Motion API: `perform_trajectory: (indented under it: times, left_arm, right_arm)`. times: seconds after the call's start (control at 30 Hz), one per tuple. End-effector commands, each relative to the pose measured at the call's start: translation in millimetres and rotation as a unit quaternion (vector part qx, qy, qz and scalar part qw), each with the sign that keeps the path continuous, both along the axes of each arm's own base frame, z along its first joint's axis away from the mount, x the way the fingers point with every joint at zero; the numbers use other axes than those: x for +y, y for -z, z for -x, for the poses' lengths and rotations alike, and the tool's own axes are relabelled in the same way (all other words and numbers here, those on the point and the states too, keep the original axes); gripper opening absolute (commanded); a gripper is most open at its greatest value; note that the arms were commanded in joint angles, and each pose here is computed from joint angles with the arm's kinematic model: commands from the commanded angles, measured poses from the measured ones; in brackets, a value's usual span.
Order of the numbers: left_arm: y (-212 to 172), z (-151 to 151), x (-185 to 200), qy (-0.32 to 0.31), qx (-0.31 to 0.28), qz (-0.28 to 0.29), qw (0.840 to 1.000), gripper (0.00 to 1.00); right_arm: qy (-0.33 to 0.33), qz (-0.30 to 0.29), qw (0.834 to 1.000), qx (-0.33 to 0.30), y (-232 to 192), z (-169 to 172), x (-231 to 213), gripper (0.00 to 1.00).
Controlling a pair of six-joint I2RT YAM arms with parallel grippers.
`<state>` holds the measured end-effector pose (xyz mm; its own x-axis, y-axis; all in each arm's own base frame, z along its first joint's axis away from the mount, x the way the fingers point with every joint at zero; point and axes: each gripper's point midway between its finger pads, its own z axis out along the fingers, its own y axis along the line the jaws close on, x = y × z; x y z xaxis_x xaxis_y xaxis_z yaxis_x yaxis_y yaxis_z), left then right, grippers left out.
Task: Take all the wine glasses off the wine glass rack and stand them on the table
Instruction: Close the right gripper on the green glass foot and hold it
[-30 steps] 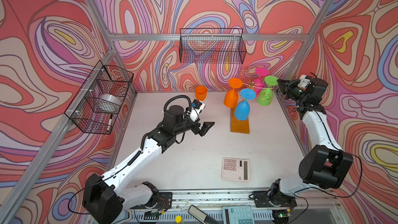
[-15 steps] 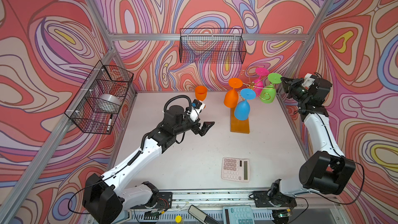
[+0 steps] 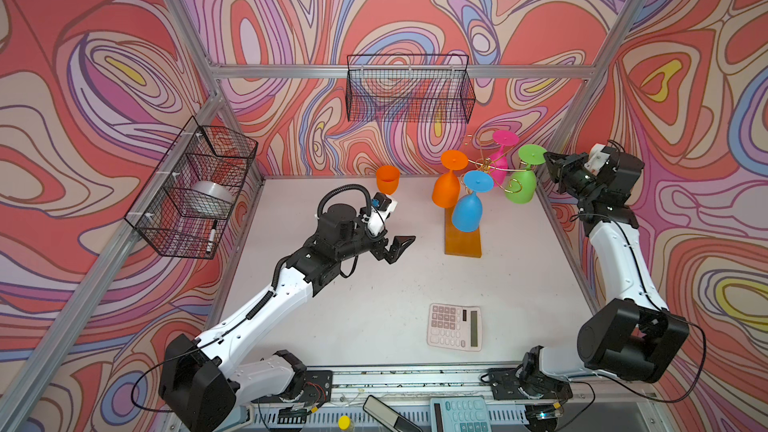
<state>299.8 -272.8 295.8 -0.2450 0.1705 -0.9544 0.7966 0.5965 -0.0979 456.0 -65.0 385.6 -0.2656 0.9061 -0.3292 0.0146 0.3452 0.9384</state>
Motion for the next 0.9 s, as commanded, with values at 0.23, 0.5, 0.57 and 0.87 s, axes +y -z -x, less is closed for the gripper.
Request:
perform_trajectory:
  times: [0.23,0.5,0.57,0.87]
  left_arm:
    - [-5.3,7.7,-3.6,0.014,-0.011,0.004,1.0,1.0]
    - [-5.8,8.6,-3.6,0.015,-0.013,0.004,1.0,1.0]
    - [-6.7,8.5,-3.5,0.015,-0.014,0.004,1.0,1.0]
    - [-8.3,10.2,-3.0,0.015,-0.018,0.003,1.0,1.0]
  right_arm:
    - [-0.021,0.019,1.0,-0.002,-6.4,10.5,8.2,0.0]
    - [-0.036,0.023,0.999,-0.003,-9.4,13.0,18.3,0.0]
    - [-0.043,0.022,0.999,-0.004,-9.9,11.6,23.5,0.0]
    - [-0.059,0.026,0.998,-0.005,-13.4,9.7,40.0,0.0]
